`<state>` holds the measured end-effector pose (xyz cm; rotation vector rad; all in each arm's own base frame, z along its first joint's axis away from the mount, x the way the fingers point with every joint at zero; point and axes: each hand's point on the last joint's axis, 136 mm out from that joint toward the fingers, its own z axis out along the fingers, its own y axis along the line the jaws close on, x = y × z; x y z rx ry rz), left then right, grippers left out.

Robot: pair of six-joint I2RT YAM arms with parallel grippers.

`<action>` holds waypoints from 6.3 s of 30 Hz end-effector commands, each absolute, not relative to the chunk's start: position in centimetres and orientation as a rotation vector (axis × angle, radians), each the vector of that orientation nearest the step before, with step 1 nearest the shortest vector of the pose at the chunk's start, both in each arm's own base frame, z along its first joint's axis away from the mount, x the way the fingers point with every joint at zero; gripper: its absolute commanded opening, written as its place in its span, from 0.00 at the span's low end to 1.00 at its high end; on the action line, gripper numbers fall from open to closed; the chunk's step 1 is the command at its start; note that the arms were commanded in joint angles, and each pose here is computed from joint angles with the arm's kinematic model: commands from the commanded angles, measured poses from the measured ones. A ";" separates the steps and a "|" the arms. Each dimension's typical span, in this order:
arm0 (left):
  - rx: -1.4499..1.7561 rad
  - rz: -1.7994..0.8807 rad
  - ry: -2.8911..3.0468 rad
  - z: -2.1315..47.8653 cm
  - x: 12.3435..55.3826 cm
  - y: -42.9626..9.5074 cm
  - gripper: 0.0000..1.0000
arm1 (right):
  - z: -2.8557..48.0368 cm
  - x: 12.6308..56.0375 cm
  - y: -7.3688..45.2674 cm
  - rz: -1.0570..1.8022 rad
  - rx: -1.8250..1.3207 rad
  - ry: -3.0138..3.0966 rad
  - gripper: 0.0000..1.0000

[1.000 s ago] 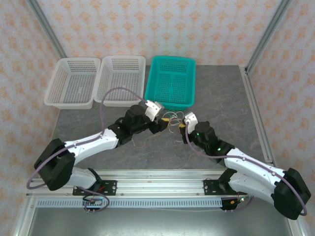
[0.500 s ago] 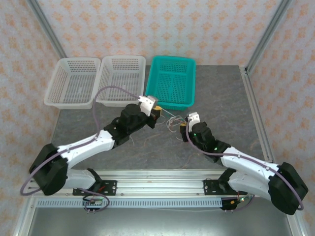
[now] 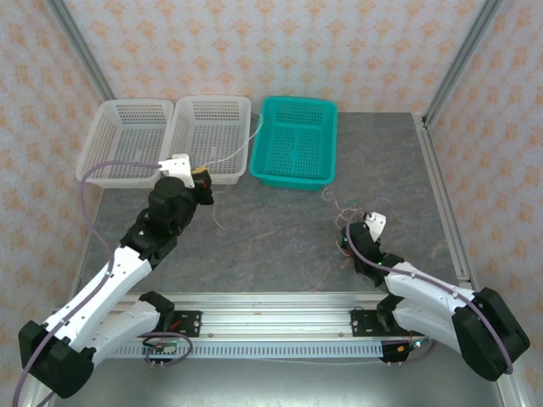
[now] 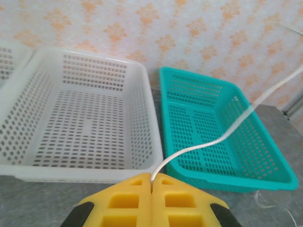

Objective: Untangle the cables

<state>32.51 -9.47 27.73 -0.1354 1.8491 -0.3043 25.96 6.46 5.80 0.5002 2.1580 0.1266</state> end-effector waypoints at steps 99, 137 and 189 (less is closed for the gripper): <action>0.370 -0.824 1.968 20.7 22.3 -22.3 0.86 | 16.6 25.1 28.6 1.349 -0.245 2.283 0.00; -0.109 -0.394 2.097 19.2 27.6 -13.6 0.00 | 0.6 24.3 13.6 0.228 0.379 2.688 0.27; -0.468 -0.143 1.855 30.2 27.5 -1.0 0.00 | -1.3 25.0 17.1 -0.313 -0.268 2.676 0.49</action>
